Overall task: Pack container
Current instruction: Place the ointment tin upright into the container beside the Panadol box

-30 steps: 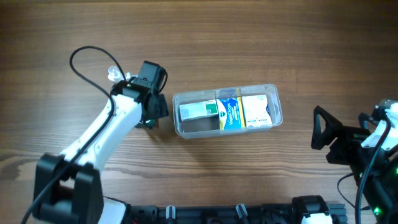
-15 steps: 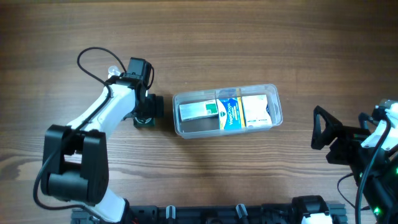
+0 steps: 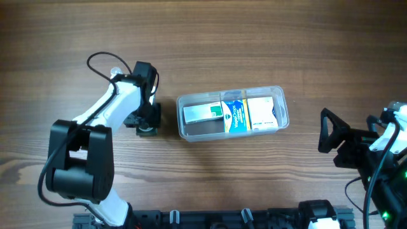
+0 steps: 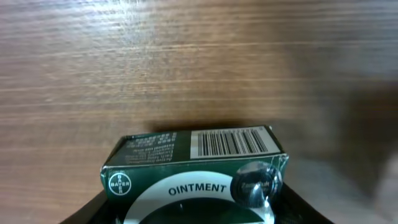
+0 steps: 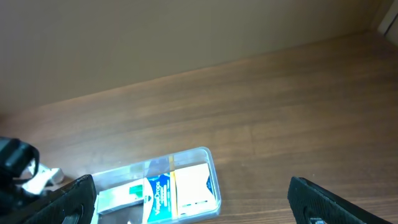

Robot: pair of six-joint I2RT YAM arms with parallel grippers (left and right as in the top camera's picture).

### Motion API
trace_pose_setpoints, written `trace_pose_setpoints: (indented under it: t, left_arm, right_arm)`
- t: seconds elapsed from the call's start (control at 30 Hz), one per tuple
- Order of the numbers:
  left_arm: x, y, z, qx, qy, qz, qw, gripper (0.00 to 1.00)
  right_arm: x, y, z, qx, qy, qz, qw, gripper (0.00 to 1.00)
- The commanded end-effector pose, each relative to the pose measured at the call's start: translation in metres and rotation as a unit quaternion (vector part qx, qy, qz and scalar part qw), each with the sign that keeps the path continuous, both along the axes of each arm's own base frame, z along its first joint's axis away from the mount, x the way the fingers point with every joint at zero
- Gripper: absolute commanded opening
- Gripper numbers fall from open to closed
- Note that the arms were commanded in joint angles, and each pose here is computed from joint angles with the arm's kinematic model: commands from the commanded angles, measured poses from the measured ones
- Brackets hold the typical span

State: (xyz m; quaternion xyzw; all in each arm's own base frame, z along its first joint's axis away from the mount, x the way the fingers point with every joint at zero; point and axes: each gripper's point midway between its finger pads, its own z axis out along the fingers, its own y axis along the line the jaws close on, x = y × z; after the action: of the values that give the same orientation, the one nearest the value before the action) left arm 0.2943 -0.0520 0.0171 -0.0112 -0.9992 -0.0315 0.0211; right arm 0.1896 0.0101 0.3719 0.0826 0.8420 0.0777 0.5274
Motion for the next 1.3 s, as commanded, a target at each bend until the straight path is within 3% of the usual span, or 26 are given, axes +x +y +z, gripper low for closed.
trace_pose_setpoints:
  t: [0.0, 0.1, 0.23, 0.37, 0.53, 0.7, 0.8, 0.83, 0.87, 1.1, 1.17, 1.27]
  left_arm:
    - [0.035, -0.027, 0.078, -0.029, -0.100, -0.028, 0.994, 0.38]
    - [0.047, -0.052, 0.137, -0.054, -0.181, -0.058, 0.980, 0.39]
    - [0.047, -0.107, 0.181, -0.080, -0.266, -0.190, 0.942, 0.37]
    - [0.028, -0.159, 0.168, -0.075, -0.252, -0.342, 0.902, 0.34]
    - [0.018, -0.200, 0.132, -0.062, -0.219, -0.459, 0.859, 0.34]
    - [0.036, -0.231, 0.106, -0.061, -0.237, -0.501, 0.830, 0.29]
    - [0.047, -0.247, 0.098, -0.073, -0.255, -0.511, 0.817, 0.36]
    - [0.044, -0.256, 0.092, -0.091, -0.250, -0.538, 0.800, 0.44]
    - [0.041, -0.260, 0.089, -0.102, -0.246, -0.552, 0.791, 0.46]
    - [0.030, -0.274, 0.072, -0.115, -0.227, -0.588, 0.768, 0.45]
    - [0.016, -0.283, 0.070, -0.125, -0.217, -0.618, 0.746, 0.45]
    - [-0.004, -0.295, 0.068, -0.133, -0.205, -0.636, 0.732, 0.46]
  right_arm:
    - [0.002, -0.003, 0.000, -0.012, 0.001, -0.004, 1.000, 1.00]
    - [0.002, -0.003, 0.000, -0.012, 0.001, -0.004, 1.000, 1.00]
    - [0.002, -0.003, 0.000, -0.011, 0.001, -0.004, 1.000, 1.00]
    - [0.002, -0.003, 0.000, -0.012, 0.001, -0.004, 1.000, 1.00]
    - [0.002, -0.003, 0.000, -0.011, 0.001, -0.004, 1.000, 1.00]
    - [0.002, -0.003, 0.000, -0.012, 0.001, -0.004, 1.000, 1.00]
    - [0.002, -0.003, 0.000, -0.012, 0.001, -0.004, 1.000, 1.00]
    - [0.002, -0.003, 0.000, -0.012, 0.001, -0.004, 1.000, 1.00]
    - [0.002, -0.003, 0.000, -0.012, 0.001, -0.004, 1.000, 1.00]
    - [0.003, -0.003, -0.001, -0.011, 0.002, -0.004, 1.000, 1.00]
    - [0.003, -0.003, -0.001, -0.012, 0.002, -0.004, 1.000, 1.00]
    - [0.003, -0.003, -0.001, -0.012, 0.002, -0.004, 1.000, 1.00]
